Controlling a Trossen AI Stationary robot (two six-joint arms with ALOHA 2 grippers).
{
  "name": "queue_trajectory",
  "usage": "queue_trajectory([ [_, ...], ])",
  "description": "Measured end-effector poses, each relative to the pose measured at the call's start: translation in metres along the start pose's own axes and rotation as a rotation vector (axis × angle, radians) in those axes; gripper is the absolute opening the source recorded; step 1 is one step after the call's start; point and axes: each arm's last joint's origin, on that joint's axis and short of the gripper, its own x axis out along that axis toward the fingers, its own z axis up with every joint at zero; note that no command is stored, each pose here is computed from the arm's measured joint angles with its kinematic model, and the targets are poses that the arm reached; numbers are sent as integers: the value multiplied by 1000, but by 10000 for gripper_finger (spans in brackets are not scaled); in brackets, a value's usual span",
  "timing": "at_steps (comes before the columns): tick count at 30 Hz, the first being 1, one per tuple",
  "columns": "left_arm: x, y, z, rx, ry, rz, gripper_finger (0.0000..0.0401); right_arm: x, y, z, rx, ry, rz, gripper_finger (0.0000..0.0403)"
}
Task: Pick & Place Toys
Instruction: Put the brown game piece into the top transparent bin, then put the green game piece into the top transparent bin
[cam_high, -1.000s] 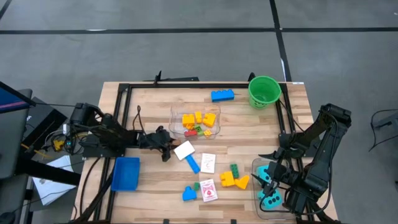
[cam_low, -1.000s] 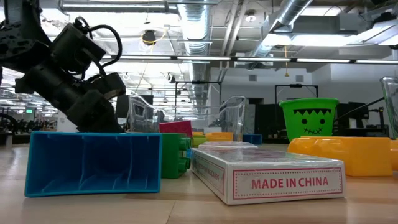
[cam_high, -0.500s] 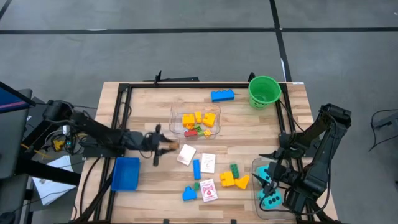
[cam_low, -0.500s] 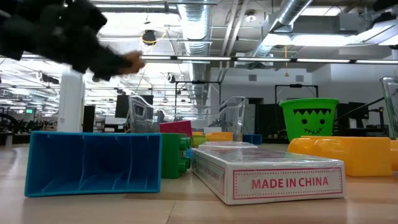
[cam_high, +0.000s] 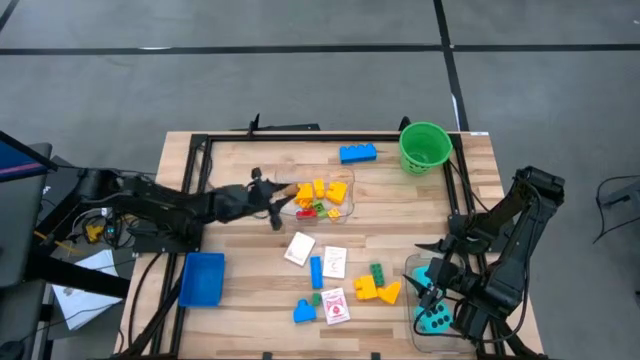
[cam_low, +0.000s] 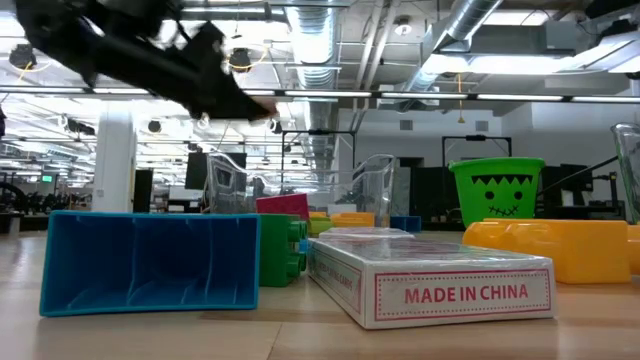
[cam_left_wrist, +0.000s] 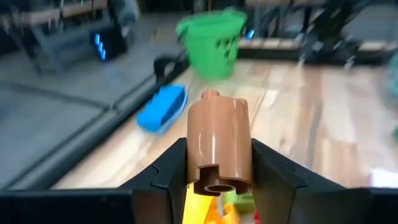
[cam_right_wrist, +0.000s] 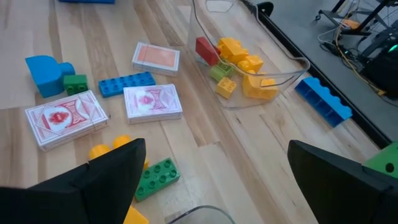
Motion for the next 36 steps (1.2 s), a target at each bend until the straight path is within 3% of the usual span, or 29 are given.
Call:
queue_trajectory([
  [5, 23, -2, -14, -7, 95, 15, 127, 1, 0, 1, 0, -6, -5, 384],
  [11, 24, -3, -11, -19, 155, 19, 127, 1, 0, 1, -1, -7, -5, 384],
  [22, 21, -2, -6, -33, 134, 18, 169, 1, 0, 1, -5, -8, -2, 384],
  [36, 20, -7, -3, -35, 104, -12, 170, 1, 0, 1, -2, -8, 0, 384],
])
